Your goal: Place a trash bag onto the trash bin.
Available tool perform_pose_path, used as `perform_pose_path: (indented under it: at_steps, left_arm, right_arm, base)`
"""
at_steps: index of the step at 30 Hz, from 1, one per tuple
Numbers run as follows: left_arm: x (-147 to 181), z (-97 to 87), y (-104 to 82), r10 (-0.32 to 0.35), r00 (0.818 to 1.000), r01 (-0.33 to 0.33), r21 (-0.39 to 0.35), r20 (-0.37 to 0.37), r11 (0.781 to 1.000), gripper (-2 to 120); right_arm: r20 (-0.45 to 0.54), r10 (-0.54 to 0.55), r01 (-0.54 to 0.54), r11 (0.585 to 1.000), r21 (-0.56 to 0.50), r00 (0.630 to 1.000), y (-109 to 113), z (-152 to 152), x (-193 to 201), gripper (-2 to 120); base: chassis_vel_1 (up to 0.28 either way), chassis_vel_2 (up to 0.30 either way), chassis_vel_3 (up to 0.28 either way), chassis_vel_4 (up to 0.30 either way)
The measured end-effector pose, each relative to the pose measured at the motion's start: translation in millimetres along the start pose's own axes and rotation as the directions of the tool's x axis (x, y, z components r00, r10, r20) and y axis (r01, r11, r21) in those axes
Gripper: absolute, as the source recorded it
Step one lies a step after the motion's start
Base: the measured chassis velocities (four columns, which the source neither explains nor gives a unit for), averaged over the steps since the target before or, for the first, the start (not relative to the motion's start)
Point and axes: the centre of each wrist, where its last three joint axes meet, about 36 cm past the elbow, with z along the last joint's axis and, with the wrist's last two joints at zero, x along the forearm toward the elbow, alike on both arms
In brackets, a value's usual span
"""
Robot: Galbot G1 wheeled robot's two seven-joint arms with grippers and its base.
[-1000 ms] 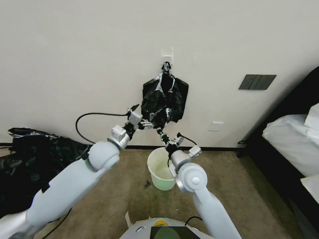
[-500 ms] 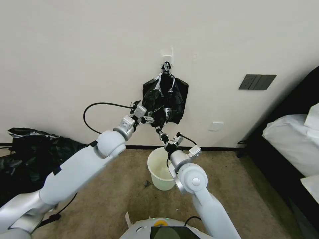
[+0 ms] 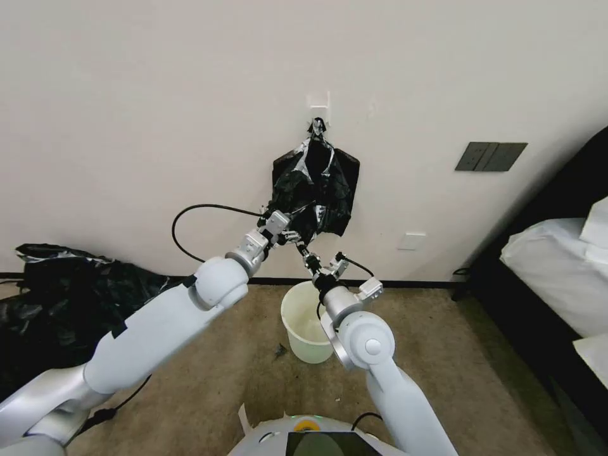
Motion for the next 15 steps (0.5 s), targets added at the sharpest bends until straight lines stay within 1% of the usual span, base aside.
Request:
perform_pose_path:
  at_steps: [2, 9, 12, 13, 14, 15]
  left_arm:
    - [-8, -0.6, -0.7, -0.011, 1.0, 0.011, -0.004, 0.0, 1.0, 99]
    - [-27, -2.8, -5.0, -0.03, 0.999, 0.03, -0.016, -0.018, 0.999, 100]
    - [-36, -4.3, -6.1, -0.057, 0.997, 0.056, -0.023, -0.042, 0.998, 88]
    - [-36, -4.3, -6.1, -0.057, 0.997, 0.056, -0.023, -0.042, 0.998, 88]
    - [-38, -4.6, -5.5, -0.072, 0.996, 0.071, -0.024, -0.047, 0.997, 82]
    - [-40, -5.0, -5.1, -0.078, 0.996, 0.077, -0.024, -0.048, 0.997, 78]
  right_arm:
    - [-0.001, -0.001, 0.001, 1.0, -0.002, 1.0, 0, 2, -2, 0]
    - [0.001, -0.005, 0.005, 1.0, -0.005, 1.0, 1, 4, -5, 0]
    - [0.004, 0.003, -0.003, 1.0, -0.001, 1.0, -1, 3, -6, 0]
    - [0.004, 0.003, -0.003, 1.0, -0.001, 1.0, -1, 3, -6, 0]
    - [0.009, 0.008, -0.008, 1.0, 0.003, 1.0, -3, 1, -5, 0]
    - [0.013, 0.012, -0.012, 1.0, 0.005, 1.0, -4, 0, -5, 0]
  base:
    - [0.0, 0.0, 0.0, 0.0]
    - [0.0, 0.0, 0.0, 0.0]
    - [0.0, 0.0, 0.0, 0.0]
    - [0.0, 0.0, 0.0, 0.0]
    - [0.0, 0.0, 0.0, 0.0]
    - [0.0, 0.0, 0.0, 0.0]
